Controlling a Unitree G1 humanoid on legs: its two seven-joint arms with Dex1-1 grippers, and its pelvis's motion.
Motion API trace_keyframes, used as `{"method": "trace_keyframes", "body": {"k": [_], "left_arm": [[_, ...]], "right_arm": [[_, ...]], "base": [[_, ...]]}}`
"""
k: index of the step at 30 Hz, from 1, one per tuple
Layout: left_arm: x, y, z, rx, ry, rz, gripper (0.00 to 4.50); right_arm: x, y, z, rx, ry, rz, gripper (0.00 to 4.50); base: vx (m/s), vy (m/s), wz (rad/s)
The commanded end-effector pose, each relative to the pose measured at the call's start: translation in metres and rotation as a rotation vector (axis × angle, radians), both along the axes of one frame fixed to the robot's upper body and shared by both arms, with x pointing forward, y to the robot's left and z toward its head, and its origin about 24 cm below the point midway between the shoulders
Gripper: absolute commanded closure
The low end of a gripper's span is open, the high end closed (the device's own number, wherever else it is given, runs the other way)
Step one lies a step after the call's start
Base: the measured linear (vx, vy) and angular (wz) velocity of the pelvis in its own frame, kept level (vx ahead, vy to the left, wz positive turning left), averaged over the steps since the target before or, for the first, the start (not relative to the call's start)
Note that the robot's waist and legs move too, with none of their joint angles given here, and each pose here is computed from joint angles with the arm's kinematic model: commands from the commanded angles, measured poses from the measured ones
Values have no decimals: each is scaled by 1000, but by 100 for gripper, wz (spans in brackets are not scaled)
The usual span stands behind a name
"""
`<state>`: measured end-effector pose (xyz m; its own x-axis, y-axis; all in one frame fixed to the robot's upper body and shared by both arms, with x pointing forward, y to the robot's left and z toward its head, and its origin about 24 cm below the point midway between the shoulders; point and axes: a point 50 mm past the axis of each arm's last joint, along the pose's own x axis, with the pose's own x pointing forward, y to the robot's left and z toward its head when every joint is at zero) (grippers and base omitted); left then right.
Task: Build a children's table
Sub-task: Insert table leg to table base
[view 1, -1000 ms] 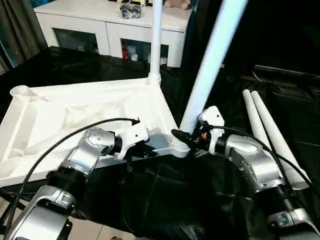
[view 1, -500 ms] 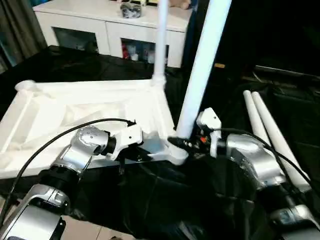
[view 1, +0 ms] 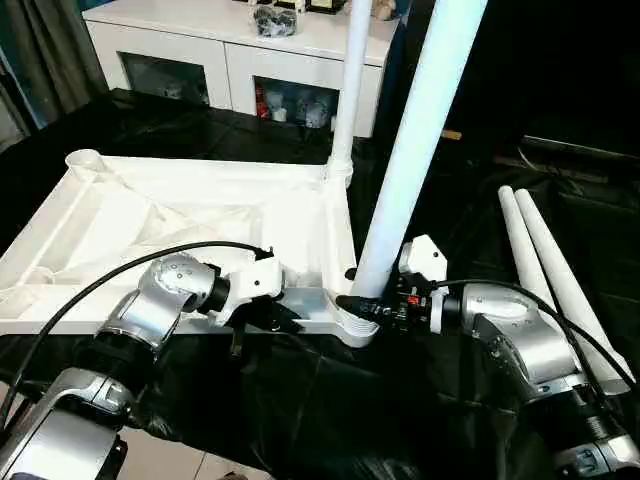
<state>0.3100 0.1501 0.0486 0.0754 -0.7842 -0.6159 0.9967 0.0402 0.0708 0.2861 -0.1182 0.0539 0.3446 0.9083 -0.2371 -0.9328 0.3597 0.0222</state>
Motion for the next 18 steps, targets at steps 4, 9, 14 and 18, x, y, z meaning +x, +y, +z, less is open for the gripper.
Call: {"method": "trace_keyframes", "body": {"k": [4, 9, 14, 18], "left_arm": [[24, -23, 16, -72, -128, 200, 450], [33, -49, 18, -121, -167, 364, 450], [25, -81, 12, -134, -169, 384, 450], [26, -84, 9, -104, -184, 390, 450]], "right_arm": [[6, 2, -48, -135, 150, -262, 262], [29, 1, -58, -166, 212, -591, 262], [37, 15, -65, -171, 280, -700, 262], [39, 32, -62, -138, 281, -685, 262]], "base": [[0, 0, 0], [-89, 42, -14], [7, -53, 2], [23, -14, -12]]}}
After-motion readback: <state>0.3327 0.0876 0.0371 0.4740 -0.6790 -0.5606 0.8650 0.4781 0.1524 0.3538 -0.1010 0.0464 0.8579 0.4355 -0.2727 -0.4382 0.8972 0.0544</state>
